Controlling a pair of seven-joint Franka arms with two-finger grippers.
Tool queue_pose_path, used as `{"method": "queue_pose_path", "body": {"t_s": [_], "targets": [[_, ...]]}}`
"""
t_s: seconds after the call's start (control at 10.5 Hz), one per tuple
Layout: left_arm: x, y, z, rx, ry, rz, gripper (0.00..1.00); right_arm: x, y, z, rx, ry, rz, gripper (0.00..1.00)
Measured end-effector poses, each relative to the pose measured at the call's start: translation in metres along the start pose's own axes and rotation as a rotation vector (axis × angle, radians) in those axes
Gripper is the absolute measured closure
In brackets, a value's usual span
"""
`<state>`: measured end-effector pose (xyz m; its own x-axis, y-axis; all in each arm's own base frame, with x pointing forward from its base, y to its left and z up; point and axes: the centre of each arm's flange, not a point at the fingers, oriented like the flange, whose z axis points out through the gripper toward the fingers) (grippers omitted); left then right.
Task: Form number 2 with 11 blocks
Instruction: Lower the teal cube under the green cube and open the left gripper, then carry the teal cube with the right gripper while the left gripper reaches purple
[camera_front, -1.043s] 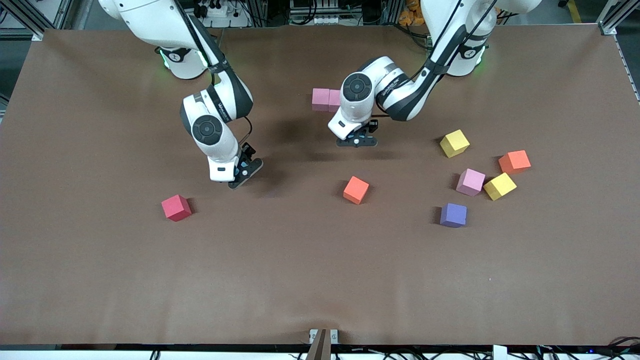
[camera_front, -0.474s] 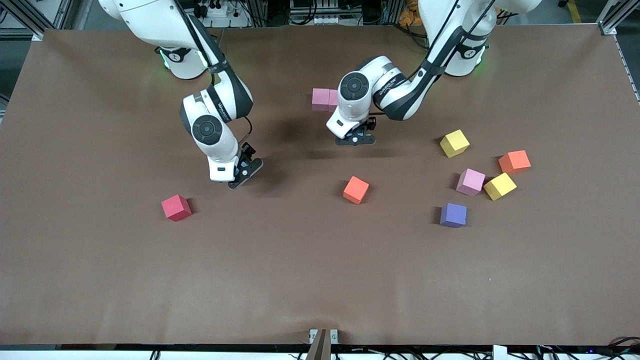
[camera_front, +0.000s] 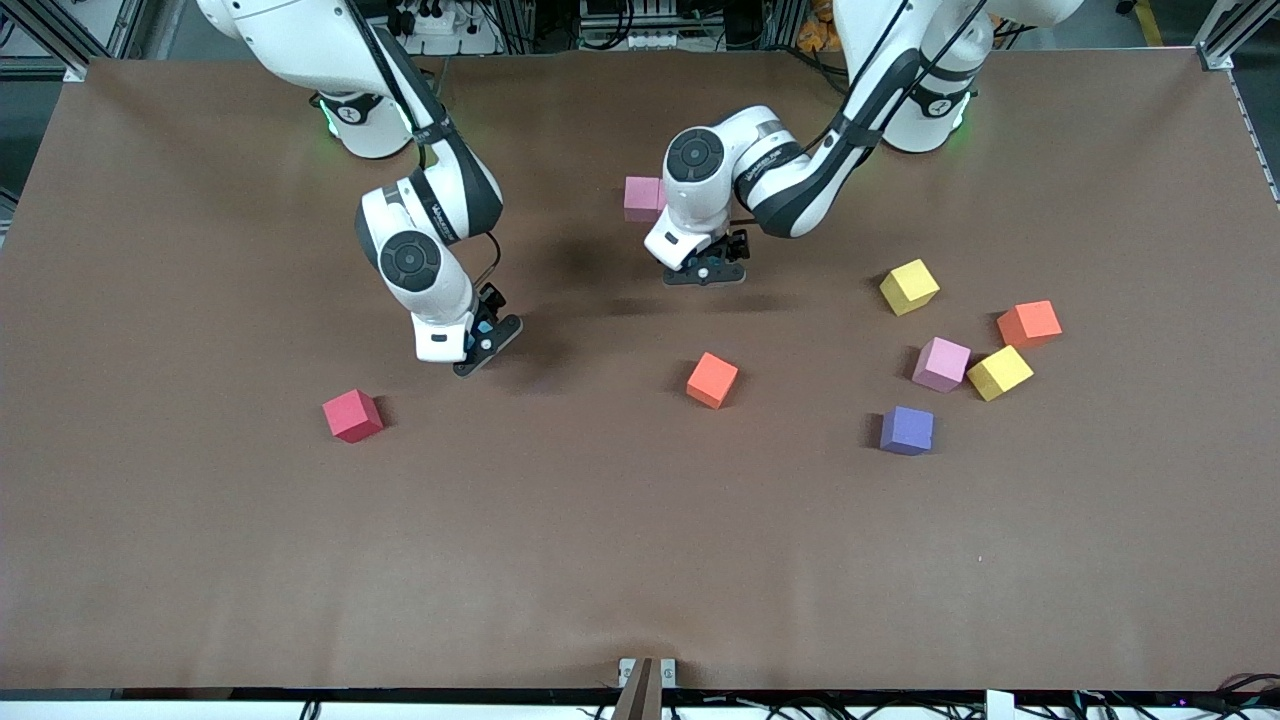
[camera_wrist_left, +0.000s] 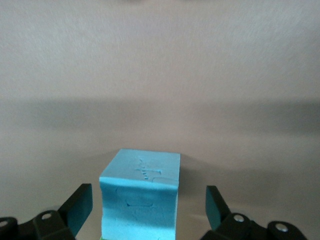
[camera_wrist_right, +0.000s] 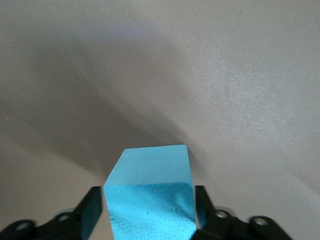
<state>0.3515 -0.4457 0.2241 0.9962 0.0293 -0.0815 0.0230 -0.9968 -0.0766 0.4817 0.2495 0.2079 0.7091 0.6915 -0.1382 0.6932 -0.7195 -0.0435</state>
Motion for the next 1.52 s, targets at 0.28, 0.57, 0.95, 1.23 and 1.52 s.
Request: {"method": "queue_pose_path", "body": {"t_s": [0.28,0.57,0.95,1.23,1.52], "targets": [[0.019,-0.014,-0.035,-0.023,0.037,-0.038,0.00,0.000,0.000,-0.005,-0.001,0.007,-0.032,0.42],[0.060,-0.040,-0.073,-0.068,0.083,-0.124,0.00,0.014,-0.021,-0.022,-0.014,0.042,-0.108,0.42],[0.140,-0.091,-0.118,-0.082,0.110,-0.284,0.00,0.061,-0.136,-0.073,-0.039,0.079,-0.316,0.48],[0.202,-0.147,-0.130,-0.037,0.105,-0.411,0.00,0.080,-0.206,-0.092,-0.046,0.056,-0.450,0.48],[0.244,-0.189,-0.128,-0.032,0.125,-0.487,0.00,0.102,-0.249,-0.059,-0.057,0.025,-0.531,0.48]]}}
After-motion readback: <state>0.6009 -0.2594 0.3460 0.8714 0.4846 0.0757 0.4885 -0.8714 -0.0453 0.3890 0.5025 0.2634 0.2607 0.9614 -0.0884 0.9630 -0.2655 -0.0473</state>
